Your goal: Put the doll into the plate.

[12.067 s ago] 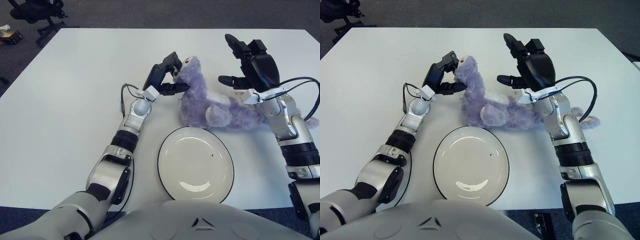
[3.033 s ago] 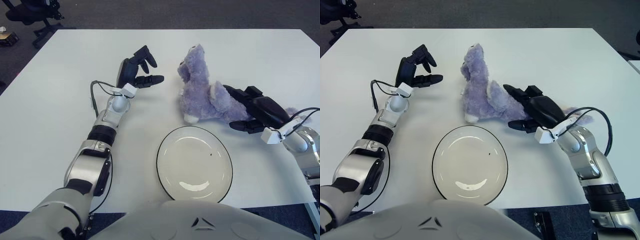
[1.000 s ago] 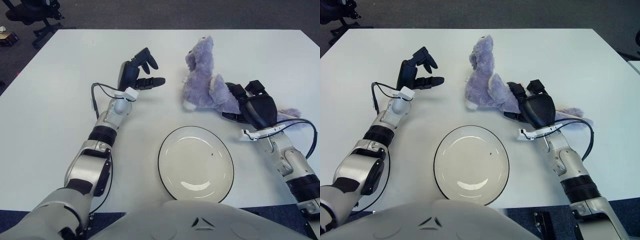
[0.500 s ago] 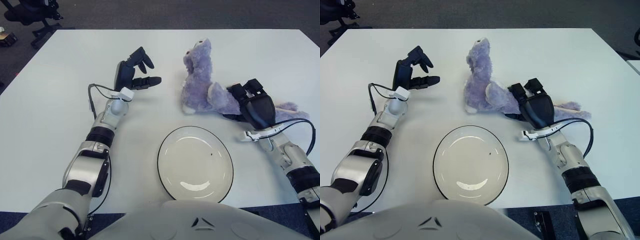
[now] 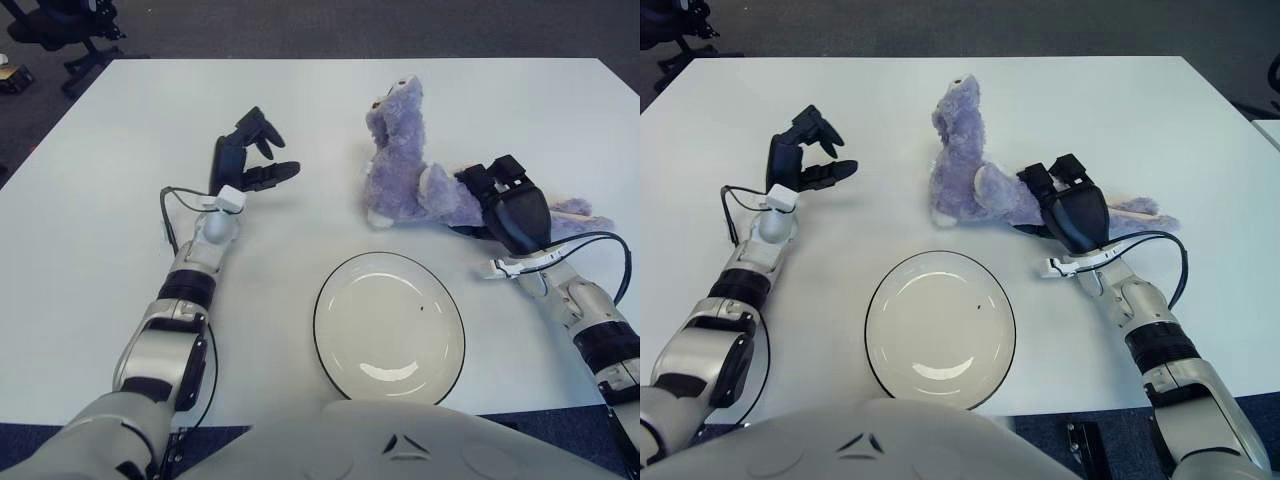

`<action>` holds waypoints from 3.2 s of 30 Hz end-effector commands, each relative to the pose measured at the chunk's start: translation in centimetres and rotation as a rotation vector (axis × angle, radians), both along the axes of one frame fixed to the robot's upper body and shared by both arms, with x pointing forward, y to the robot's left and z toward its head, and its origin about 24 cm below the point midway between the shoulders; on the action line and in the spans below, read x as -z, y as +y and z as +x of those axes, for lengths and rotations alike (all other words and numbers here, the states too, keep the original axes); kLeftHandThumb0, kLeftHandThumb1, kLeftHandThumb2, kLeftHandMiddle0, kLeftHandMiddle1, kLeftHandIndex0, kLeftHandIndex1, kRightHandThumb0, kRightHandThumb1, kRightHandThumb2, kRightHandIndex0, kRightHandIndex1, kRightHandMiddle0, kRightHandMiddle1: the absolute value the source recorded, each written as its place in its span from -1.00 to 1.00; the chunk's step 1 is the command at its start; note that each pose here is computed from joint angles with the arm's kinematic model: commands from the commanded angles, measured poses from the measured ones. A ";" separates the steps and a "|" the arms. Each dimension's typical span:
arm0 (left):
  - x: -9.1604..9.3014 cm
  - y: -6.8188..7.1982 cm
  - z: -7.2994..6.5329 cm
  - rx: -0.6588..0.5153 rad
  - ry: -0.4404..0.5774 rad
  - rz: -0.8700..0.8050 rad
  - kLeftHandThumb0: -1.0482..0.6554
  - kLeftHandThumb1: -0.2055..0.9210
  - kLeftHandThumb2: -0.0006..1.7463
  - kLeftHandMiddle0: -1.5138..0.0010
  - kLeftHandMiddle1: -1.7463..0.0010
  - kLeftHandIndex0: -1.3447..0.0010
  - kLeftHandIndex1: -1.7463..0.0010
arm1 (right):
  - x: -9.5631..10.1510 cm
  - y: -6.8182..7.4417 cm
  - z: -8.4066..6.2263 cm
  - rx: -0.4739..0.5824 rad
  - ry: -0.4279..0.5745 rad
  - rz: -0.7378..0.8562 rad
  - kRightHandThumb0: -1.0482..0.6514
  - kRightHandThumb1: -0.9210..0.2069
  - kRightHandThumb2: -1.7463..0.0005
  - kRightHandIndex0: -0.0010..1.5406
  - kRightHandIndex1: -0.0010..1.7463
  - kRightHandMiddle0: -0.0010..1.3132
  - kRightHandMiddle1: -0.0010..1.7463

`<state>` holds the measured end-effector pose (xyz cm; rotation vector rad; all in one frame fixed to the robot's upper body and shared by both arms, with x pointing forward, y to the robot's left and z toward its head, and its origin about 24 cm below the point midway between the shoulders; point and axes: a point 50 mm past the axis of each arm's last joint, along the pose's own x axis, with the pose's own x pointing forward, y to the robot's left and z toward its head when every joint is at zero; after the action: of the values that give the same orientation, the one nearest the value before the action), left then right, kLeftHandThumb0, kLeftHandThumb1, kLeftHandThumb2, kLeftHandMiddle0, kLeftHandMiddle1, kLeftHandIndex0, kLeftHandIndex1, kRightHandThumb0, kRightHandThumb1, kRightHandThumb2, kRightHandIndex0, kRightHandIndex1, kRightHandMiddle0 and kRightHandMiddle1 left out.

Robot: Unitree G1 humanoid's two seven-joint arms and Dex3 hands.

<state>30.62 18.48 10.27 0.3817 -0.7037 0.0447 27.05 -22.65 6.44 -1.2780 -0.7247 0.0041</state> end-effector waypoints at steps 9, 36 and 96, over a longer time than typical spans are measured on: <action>2.1 1.7 -1.4 -0.051 0.107 -0.092 0.13 1.00 -0.88 -0.05 -1.00 0.09 -1.00 | -0.6 0.4 0.7 -0.130 0.132 0.304 0.31 -0.94 0.78 0.02 1.00 -0.09 1.00; 3.2 2.0 -2.1 -0.133 0.204 -0.108 0.14 1.00 -0.88 -0.05 -1.00 0.09 -1.00 | -4.2 1.2 2.5 -0.189 0.120 0.423 0.07 -1.00 0.81 0.24 1.00 0.13 1.00; 3.8 1.7 -2.0 -0.188 0.279 -0.174 0.16 1.00 -0.87 -0.13 -1.00 0.06 -1.00 | -11.2 1.4 1.2 -0.693 0.011 0.594 -0.20 -1.00 0.87 0.36 1.00 0.27 1.00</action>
<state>29.29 20.20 8.85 0.2916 -0.4803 0.2176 28.29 -20.79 16.43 -0.4309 -1.0009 0.3346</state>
